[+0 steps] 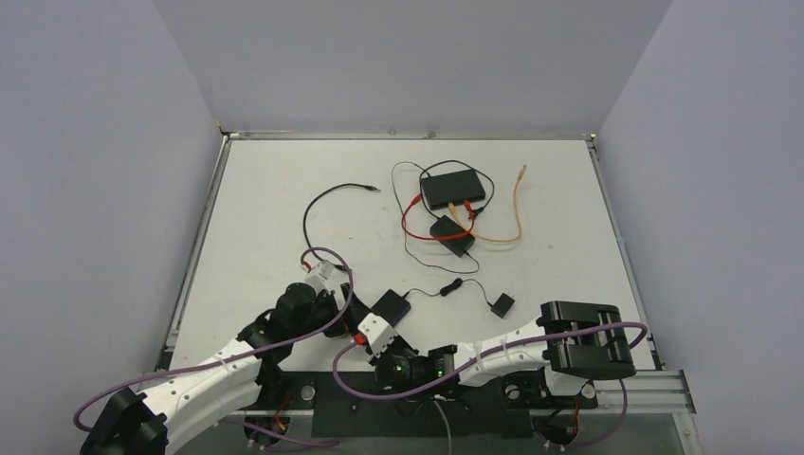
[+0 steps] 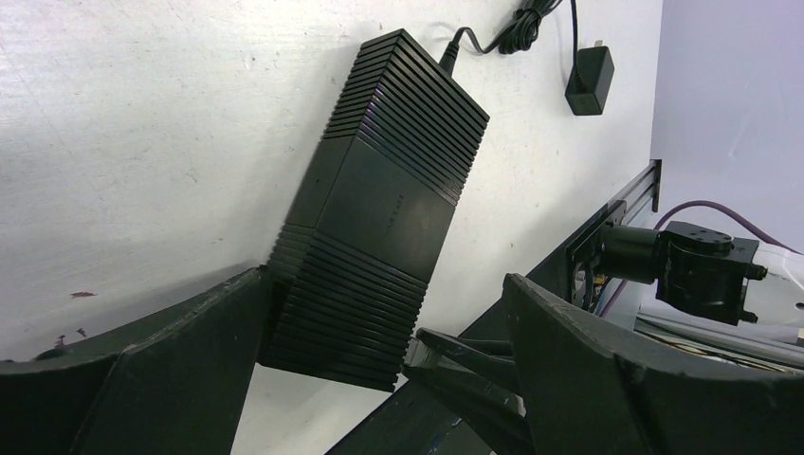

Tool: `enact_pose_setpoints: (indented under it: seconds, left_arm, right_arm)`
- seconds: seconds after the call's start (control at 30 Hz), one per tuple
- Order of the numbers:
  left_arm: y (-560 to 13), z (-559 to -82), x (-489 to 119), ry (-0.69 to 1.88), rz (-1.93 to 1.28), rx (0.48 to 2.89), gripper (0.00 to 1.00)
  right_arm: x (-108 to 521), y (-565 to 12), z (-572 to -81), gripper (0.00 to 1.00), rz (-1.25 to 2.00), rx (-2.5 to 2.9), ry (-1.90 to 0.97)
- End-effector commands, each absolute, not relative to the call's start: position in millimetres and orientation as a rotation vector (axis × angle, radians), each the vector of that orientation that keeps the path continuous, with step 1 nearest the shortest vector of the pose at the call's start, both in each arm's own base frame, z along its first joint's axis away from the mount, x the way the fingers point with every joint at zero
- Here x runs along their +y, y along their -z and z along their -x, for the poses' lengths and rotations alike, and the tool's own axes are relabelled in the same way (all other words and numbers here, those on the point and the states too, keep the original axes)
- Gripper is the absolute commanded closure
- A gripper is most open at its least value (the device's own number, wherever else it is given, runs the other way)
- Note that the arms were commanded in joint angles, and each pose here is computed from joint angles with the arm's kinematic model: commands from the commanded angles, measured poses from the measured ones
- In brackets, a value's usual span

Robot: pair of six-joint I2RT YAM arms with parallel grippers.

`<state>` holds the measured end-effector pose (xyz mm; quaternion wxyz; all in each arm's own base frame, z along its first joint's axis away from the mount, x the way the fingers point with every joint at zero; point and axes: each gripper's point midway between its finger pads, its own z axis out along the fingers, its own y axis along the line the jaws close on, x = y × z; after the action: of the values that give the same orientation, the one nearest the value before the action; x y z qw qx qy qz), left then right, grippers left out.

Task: Insert the plug into the switch port
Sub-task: Insert the connector into the switch port.

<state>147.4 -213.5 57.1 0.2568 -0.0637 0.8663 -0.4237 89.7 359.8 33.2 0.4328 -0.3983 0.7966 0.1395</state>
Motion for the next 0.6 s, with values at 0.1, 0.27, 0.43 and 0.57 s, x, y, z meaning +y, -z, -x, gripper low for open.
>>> enact_pose_setpoints:
  seconds: [0.1, 0.27, 0.43, 0.57]
  left_arm:
    - [-81.5, -127.8, -232.7, 1.331, 0.11, 2.346, 0.11]
    - [-82.0, -124.6, -234.3, 1.34, 0.098, 2.347, 0.11]
    - [-80.6, -119.3, -237.5, 1.352, 0.079, 2.354, 0.12]
    - [-78.5, -113.6, -240.8, 1.364, 0.062, 2.36, 0.12]
  right_arm:
    - [383.7, -75.2, -109.1, 1.0, 0.81, 1.892, -0.373]
    - [383.9, -70.9, -107.4, 1.0, 0.826, 1.903, -0.383]
    - [383.4, -63.2, -107.5, 1.0, 0.85, 1.942, -0.406]
    - [379.8, -58.0, -113.5, 1.0, 0.83, 1.98, -0.443]
